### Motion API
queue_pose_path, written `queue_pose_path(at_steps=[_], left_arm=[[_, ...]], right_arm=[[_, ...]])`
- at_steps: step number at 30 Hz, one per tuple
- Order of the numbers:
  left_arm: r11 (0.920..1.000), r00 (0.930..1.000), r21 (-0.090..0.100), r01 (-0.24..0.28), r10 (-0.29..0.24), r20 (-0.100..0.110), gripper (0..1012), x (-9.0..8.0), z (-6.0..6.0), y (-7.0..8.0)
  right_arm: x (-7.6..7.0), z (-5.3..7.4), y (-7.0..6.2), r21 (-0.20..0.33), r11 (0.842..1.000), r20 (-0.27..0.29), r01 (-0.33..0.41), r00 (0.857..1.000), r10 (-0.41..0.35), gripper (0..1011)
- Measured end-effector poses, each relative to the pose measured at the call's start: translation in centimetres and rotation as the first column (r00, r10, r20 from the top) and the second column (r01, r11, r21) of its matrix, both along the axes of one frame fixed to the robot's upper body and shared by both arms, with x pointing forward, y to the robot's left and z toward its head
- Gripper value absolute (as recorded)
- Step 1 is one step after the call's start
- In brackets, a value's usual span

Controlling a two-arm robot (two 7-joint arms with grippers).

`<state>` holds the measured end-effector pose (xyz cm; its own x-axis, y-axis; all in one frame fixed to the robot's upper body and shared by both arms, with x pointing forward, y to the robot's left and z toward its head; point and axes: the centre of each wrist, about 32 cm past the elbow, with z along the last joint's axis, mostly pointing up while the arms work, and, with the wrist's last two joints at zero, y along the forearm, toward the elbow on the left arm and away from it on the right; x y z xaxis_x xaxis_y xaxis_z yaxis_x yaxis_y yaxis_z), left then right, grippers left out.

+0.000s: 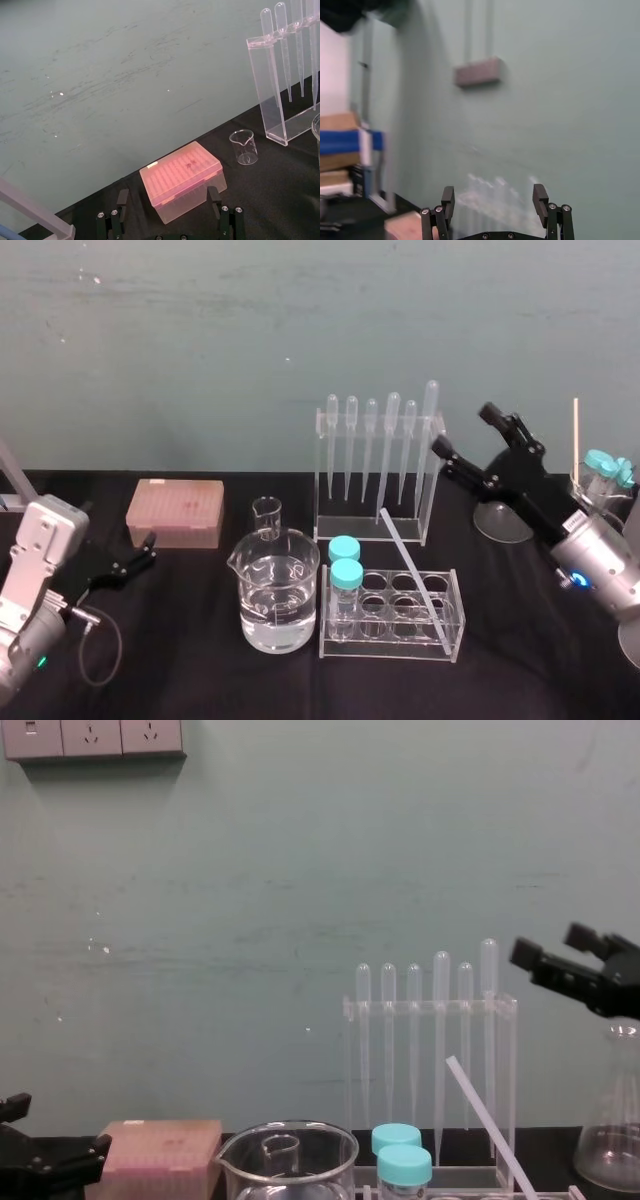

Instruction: Pick up the stirring rod with one hand, then place it down.

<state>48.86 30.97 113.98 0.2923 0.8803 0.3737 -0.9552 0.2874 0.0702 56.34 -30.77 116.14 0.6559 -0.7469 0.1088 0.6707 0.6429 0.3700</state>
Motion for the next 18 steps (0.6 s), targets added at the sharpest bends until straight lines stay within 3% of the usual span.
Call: queue_pose_path(at_steps=[1,2,4,5,8,11,12,13,15,18], left_arm=[[1.0,1.0,0.0,0.0,0.0,0.0,1000,0.0,0.0,0.0],[1.0,1.0,0.0,0.0,0.0,0.0,1000,0.0,0.0,0.0],[1.0,1.0,0.0,0.0,0.0,0.0,1000,0.0,0.0,0.0],[1.0,1.0,0.0,0.0,0.0,0.0,1000,0.0,0.0,0.0],[1.0,1.0,0.0,0.0,0.0,0.0,1000,0.0,0.0,0.0],[1.0,1.0,0.0,0.0,0.0,0.0,1000,0.0,0.0,0.0],[1.0,1.0,0.0,0.0,0.0,0.0,1000,0.0,0.0,0.0],[1.0,1.0,0.0,0.0,0.0,0.0,1000,0.0,0.0,0.0],[1.0,1.0,0.0,0.0,0.0,0.0,1000,0.0,0.0,0.0],[1.0,1.0,0.0,0.0,0.0,0.0,1000,0.0,0.0,0.0]], right_arm=[[-0.4,-0.4,-0.5,-0.003,0.998,-0.065,0.057,0.996,-0.057,1003],[-0.4,-0.4,-0.5,-0.003,0.998,-0.065,0.057,0.996,-0.057,1003],[-1.1,-1.0,-0.9,-0.013,0.994,-0.143,0.105,0.984,-0.106,1003],[-1.7,-1.5,-1.2,-0.024,0.991,-0.201,0.132,0.97,-0.134,1003],[-2.7,-2.3,-1.5,-0.043,0.986,-0.278,0.159,0.946,-0.165,1003],[-3.8,-3.3,-1.8,-0.076,0.981,-0.387,0.177,0.902,-0.193,1003],[-3.8,-3.3,-1.8,-0.076,0.981,-0.387,0.177,0.902,-0.193,1003],[-4.1,-3.5,-1.9,-0.084,0.98,-0.415,0.182,0.888,-0.2,1003],[-4.2,-3.6,-1.9,-0.088,0.979,-0.433,0.186,0.877,-0.206,1003],[-4.3,-3.6,-1.9,-0.09,0.978,-0.437,0.188,0.875,-0.208,1003]])
